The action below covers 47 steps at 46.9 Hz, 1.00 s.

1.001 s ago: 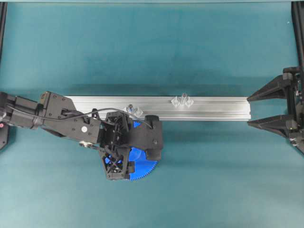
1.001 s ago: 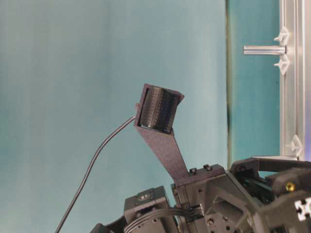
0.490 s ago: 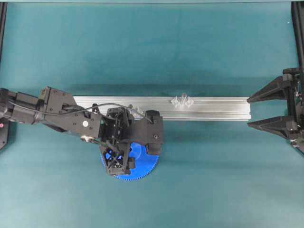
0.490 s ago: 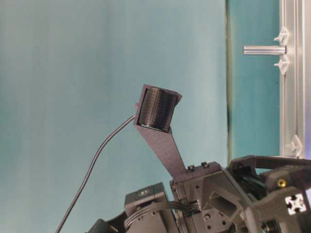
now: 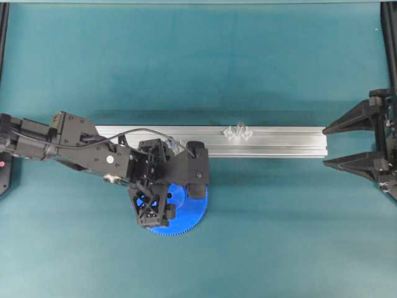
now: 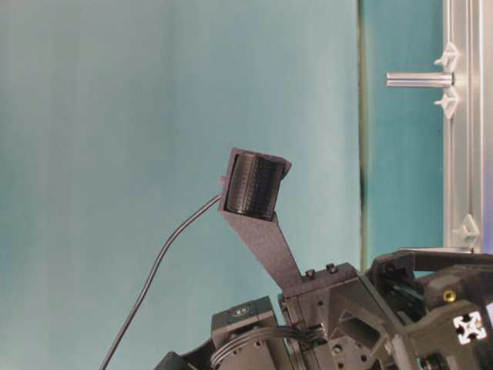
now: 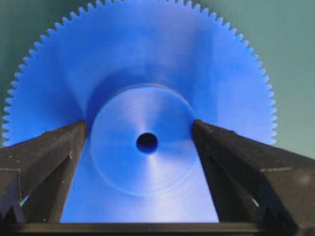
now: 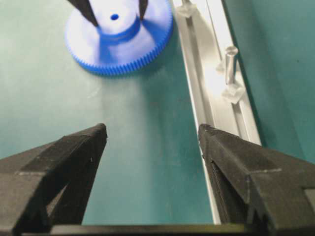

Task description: Insert the large gear onto the shaft.

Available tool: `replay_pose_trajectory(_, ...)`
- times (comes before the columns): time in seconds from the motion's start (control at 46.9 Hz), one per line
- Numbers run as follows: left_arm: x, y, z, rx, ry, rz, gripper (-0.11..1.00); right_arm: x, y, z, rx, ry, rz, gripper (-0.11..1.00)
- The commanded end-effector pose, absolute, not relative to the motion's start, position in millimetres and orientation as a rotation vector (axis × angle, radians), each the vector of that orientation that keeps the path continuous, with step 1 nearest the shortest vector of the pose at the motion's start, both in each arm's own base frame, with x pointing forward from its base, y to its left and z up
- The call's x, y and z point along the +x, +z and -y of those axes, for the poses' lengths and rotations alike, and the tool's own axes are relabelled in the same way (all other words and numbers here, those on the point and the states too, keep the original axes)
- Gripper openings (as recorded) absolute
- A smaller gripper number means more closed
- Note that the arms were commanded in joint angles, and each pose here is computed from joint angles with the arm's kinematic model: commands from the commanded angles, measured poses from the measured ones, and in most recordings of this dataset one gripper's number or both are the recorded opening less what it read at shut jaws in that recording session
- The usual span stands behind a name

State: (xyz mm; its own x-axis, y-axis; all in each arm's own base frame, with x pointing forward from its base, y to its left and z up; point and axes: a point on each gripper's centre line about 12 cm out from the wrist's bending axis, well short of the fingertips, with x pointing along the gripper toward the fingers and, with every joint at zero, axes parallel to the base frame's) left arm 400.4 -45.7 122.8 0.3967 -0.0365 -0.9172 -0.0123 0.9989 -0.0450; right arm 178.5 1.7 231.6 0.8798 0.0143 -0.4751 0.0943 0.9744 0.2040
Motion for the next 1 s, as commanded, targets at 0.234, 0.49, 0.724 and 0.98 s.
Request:
replay_pose_trajectory(0.234,400.3,131.2,56.7,-0.023,-0.039,-1.187,0.92,180.8,235.8,-2.3,0.237,-0.04,-0.481,0.82)
replay_pose_trajectory(0.49,394.3,128.9,56.9,0.035,-0.07,-1.245,0.92,180.7,235.3,-2.2,0.237,-0.04,-0.481,0.82)
replay_pose_trajectory(0.724,392.8,127.5,56.7,0.062,-0.087,-1.263,0.92,180.7,235.3,-2.5,0.236,-0.039,-0.481,0.82)
replay_pose_trajectory(0.98,392.7,124.4,56.7,0.064,-0.087,-1.272,0.92,180.6,235.2,-3.4,0.235,-0.035,-0.483,0.82)
